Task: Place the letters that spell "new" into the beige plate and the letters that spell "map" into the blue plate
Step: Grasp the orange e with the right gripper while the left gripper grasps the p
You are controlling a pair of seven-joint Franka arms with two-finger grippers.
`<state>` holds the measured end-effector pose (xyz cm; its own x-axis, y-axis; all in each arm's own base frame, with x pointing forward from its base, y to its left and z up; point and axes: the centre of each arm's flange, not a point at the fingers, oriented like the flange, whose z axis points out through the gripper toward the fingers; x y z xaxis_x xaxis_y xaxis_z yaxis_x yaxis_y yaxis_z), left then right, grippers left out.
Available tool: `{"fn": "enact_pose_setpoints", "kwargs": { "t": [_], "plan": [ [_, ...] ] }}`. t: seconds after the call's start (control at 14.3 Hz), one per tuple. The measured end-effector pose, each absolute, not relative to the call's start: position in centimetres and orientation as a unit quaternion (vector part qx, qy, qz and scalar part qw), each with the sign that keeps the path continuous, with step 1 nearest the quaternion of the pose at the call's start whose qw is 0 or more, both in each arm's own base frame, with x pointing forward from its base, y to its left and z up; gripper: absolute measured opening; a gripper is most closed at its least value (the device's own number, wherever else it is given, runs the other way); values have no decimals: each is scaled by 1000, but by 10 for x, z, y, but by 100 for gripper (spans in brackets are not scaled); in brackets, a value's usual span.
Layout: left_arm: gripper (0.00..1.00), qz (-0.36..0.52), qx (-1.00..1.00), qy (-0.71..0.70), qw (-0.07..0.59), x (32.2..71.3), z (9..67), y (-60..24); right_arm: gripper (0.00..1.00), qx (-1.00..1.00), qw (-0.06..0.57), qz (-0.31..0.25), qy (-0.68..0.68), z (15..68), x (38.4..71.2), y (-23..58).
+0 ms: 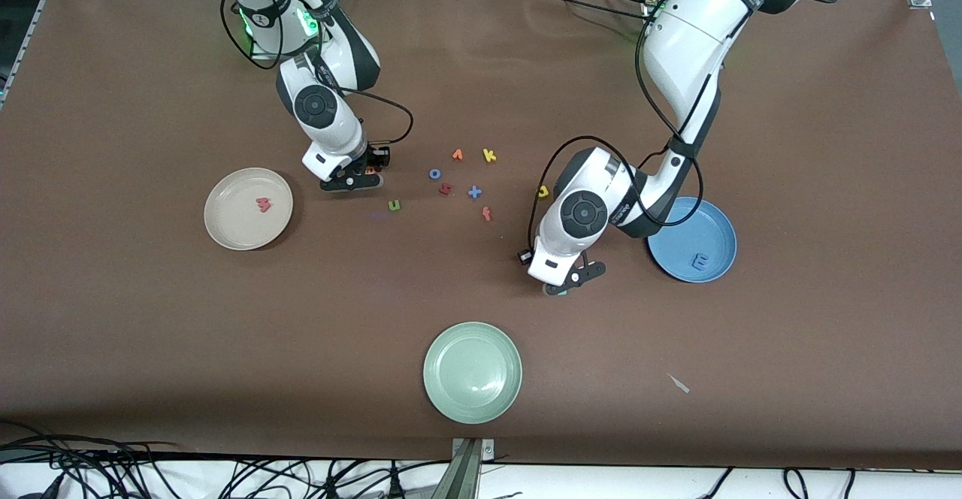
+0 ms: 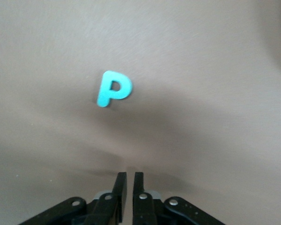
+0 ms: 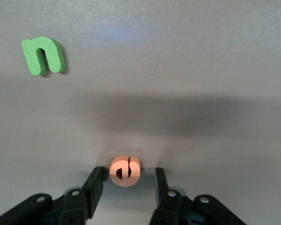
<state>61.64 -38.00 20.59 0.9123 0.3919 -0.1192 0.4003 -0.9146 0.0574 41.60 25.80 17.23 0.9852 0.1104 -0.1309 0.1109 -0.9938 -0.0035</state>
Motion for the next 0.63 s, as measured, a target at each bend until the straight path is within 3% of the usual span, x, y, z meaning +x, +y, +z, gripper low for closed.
{"fn": "enact_pose_setpoints", "kwargs": {
  "t": [0.35, 0.56, 0.63],
  "plan": [
    [22, -33, 997, 55, 42, 627, 233, -381, 42, 997, 0, -62, 55, 173, 417, 258],
    [32, -16, 1000, -5, 9, 628, 226, -376, 39, 997, 0, -61, 55, 173, 417, 258],
    [40, -10, 1000, -15, -2, 630, 223, -372, 36, 997, 0, -61, 55, 173, 418, 258]
  ]
}}
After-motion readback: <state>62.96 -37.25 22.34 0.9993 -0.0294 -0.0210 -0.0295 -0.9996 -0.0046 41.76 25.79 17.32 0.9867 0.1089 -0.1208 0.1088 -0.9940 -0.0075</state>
